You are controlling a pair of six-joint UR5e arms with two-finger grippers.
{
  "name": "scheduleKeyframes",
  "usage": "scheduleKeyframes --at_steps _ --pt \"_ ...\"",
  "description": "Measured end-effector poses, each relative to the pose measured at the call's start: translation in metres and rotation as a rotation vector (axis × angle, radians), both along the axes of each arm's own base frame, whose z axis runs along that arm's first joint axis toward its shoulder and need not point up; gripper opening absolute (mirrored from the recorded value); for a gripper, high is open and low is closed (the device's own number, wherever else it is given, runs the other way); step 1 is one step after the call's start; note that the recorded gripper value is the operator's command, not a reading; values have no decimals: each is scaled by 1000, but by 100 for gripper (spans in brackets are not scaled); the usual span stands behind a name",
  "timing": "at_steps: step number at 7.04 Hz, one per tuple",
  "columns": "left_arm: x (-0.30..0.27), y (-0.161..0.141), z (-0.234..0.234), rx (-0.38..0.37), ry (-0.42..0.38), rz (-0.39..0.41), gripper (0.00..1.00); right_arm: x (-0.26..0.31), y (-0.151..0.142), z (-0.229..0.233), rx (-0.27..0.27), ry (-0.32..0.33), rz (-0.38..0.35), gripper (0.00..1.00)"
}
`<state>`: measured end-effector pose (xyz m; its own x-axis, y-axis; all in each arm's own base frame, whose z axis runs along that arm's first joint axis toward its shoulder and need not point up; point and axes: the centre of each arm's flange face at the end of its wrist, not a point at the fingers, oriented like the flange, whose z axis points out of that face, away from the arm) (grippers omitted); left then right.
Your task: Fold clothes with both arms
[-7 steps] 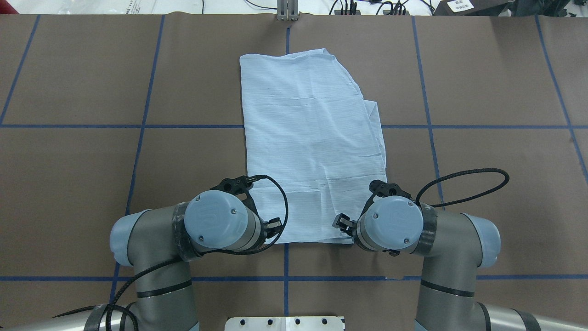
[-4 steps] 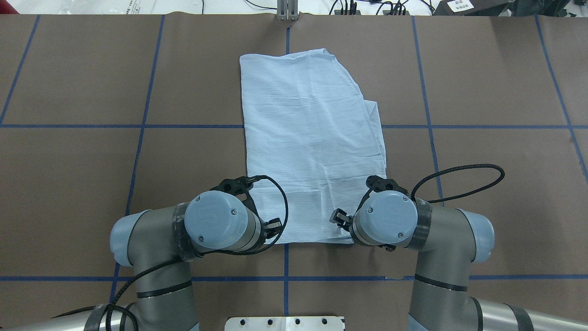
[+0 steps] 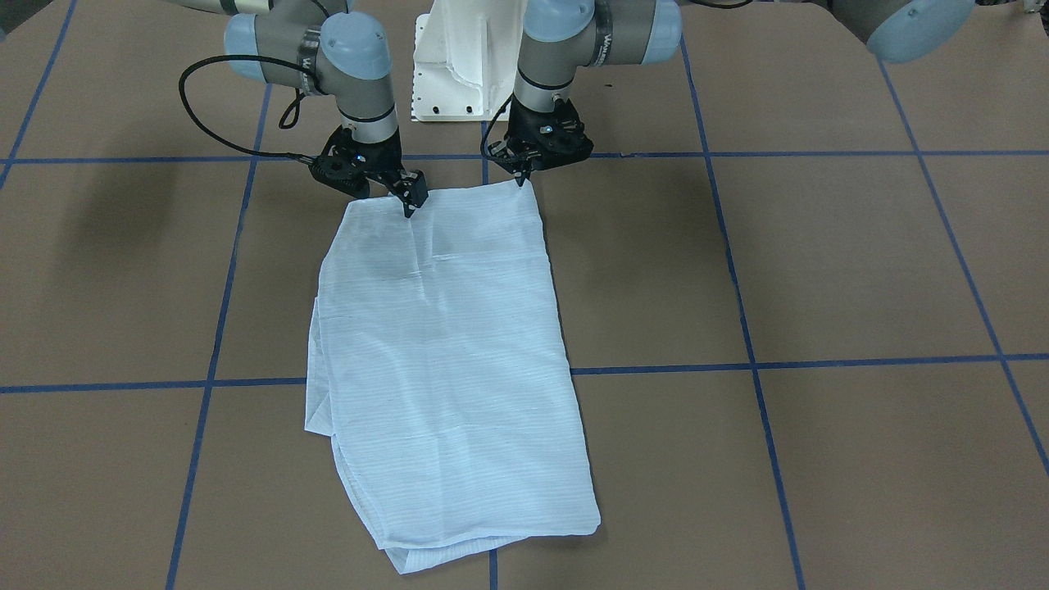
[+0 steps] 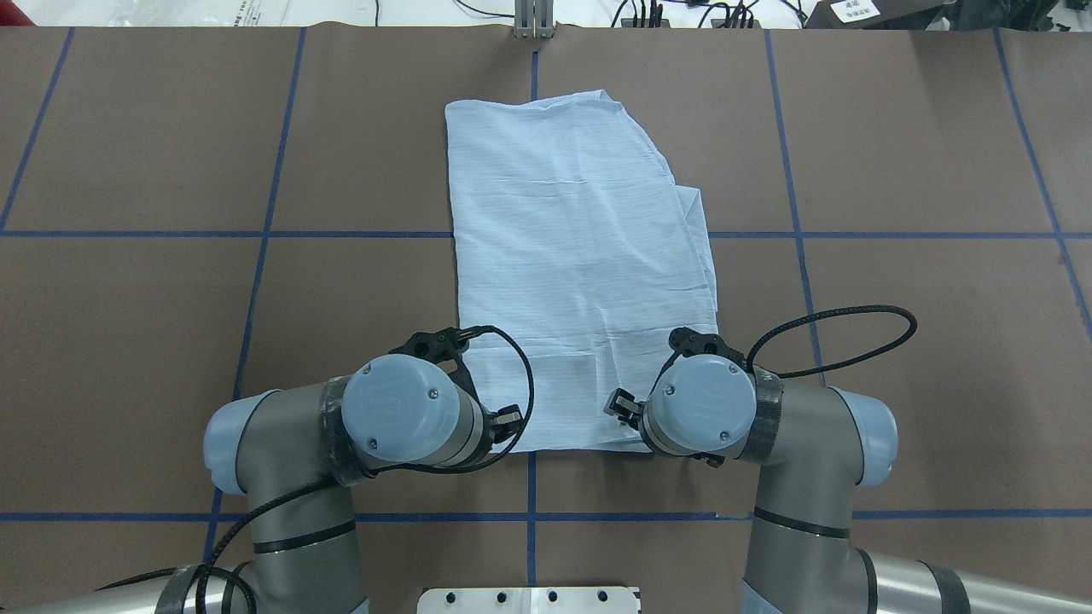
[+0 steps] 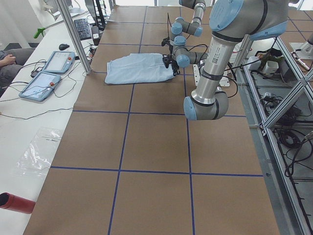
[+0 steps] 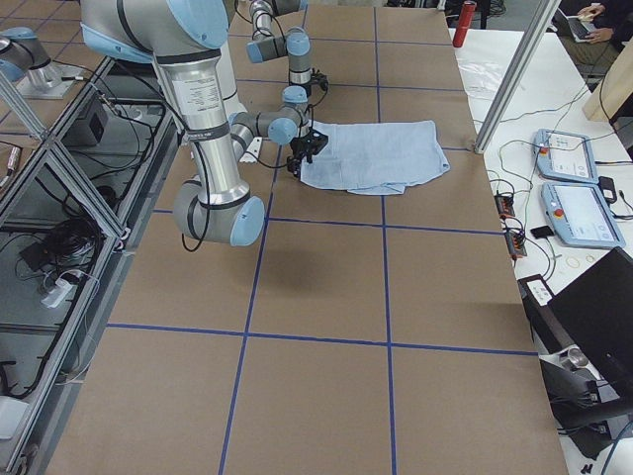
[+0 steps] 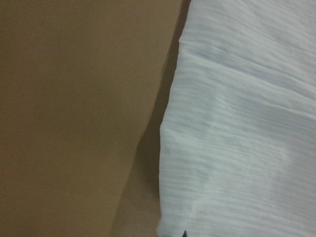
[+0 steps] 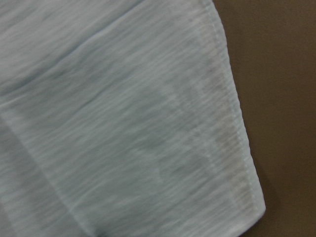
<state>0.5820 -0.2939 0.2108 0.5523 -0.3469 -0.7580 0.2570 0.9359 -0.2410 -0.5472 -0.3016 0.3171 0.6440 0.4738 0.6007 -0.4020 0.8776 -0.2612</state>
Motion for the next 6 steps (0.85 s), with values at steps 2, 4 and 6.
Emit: scheduleKeyframes --at_steps 2,4,6 --pt "0 0 0 -1 0 0 0 0 0 0 -1 0 -1 29" --pt "0 0 1 -1 -2 0 0 0 0 -2 -1 -4 -3 1" --pt "0 0 2 -2 -3 -1 0 3 -2 -5 0 -12 -2 0"
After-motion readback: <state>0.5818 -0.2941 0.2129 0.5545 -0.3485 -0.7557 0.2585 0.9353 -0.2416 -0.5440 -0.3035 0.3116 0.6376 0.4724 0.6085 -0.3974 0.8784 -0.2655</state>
